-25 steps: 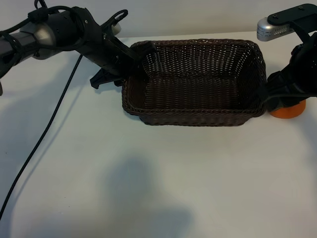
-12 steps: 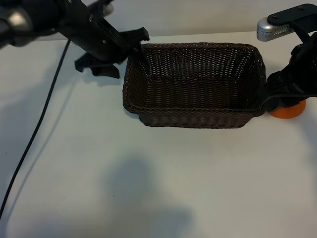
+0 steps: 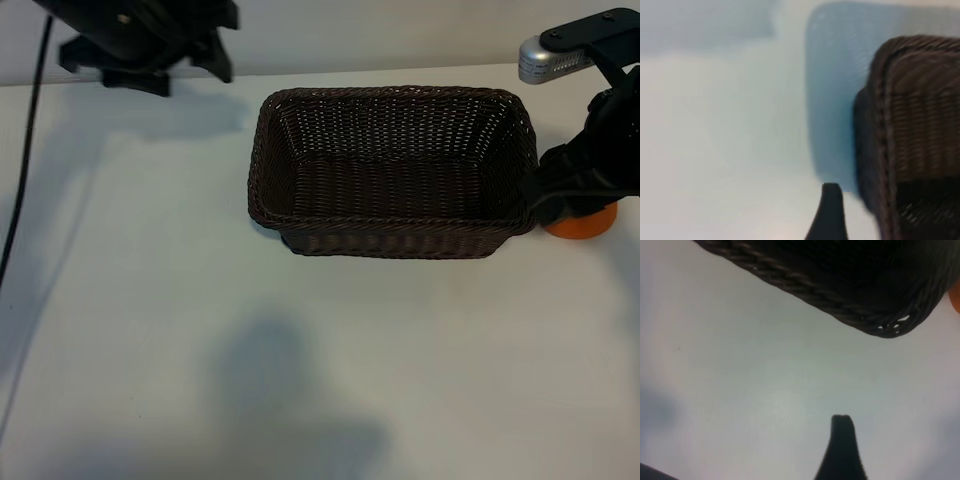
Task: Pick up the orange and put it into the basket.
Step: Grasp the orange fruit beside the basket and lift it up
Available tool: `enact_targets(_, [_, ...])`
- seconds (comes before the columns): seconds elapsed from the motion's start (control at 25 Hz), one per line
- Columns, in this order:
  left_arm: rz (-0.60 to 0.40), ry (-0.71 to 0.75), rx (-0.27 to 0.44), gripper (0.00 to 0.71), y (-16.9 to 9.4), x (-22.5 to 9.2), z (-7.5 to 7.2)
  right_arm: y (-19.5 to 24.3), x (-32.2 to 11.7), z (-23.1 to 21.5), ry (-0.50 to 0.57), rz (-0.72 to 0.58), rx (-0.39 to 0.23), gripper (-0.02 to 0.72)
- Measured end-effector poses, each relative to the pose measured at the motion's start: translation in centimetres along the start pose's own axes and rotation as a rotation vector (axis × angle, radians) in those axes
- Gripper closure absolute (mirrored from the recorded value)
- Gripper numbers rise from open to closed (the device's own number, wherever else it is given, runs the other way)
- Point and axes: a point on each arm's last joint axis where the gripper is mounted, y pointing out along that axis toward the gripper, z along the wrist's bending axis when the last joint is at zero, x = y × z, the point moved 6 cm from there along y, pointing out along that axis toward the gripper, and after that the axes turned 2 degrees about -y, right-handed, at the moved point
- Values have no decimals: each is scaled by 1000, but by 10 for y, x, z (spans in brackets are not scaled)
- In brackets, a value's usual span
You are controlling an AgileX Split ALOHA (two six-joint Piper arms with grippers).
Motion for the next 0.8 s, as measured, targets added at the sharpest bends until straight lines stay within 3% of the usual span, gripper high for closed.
enact_targets(0.16, [16,-5,28,90,-28,1,28,0,0,0,0,0,0,168])
enact_targets(0.36, [-16,-53,131,100,-81,-3,88,0,0,0,-1,1,-1,168])
enact_targets(0.52, [-103,-71,180,111,-123,-5,122,0,0,0,-1,2,-1,168])
enact_targets(0.68, [-185,-88,208,113,-158,-12,137,0,0,0,-1,3,-1,168])
enact_targets(0.8, [-230,-85,198,114,-175,-17,133,0,0,0,-1,3,-1,168])
